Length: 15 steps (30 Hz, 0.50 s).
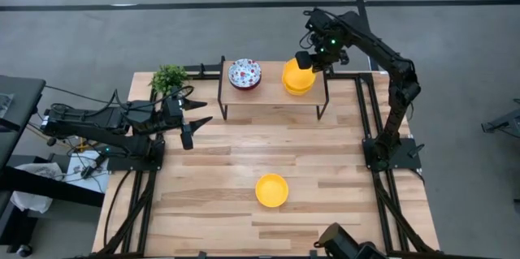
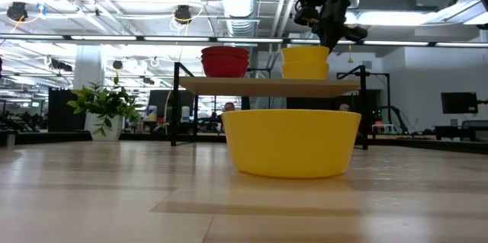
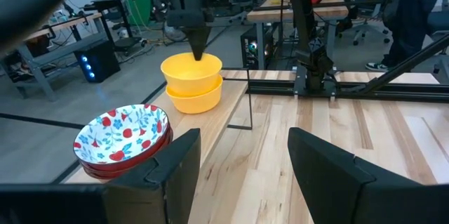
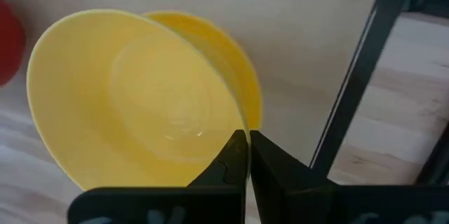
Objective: Pick & Place Mini bowls
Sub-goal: Stack the top yellow bowl on the yellow bowl on the shelf
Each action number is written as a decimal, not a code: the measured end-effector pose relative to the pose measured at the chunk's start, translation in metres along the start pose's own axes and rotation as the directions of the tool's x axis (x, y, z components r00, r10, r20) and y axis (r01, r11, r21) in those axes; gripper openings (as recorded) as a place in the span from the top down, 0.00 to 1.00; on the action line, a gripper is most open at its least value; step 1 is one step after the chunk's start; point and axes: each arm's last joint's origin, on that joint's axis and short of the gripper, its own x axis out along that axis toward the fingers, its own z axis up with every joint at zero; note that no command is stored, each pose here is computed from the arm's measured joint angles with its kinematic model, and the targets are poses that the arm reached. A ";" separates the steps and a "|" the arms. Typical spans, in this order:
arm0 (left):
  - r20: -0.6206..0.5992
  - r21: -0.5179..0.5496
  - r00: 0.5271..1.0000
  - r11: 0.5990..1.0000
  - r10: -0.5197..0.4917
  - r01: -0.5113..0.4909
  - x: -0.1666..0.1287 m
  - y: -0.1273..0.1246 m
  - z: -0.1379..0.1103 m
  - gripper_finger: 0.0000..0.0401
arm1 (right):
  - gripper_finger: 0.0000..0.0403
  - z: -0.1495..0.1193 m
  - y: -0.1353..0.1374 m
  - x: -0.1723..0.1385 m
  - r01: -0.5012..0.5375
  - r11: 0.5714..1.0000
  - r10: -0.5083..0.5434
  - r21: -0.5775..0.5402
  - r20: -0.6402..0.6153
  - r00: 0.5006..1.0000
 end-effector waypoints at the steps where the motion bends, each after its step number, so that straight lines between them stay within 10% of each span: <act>1: 0.000 0.000 1.000 1.000 0.000 0.000 0.000 0.000 0.000 0.47 | 1.00 0.000 -0.001 0.000 -0.001 1.000 0.001 0.002 0.001 1.000; 15: 0.000 0.000 1.000 1.000 0.000 0.000 0.000 0.000 0.000 0.47 | 1.00 0.001 0.000 0.000 -0.002 1.000 0.002 -0.001 0.011 1.000</act>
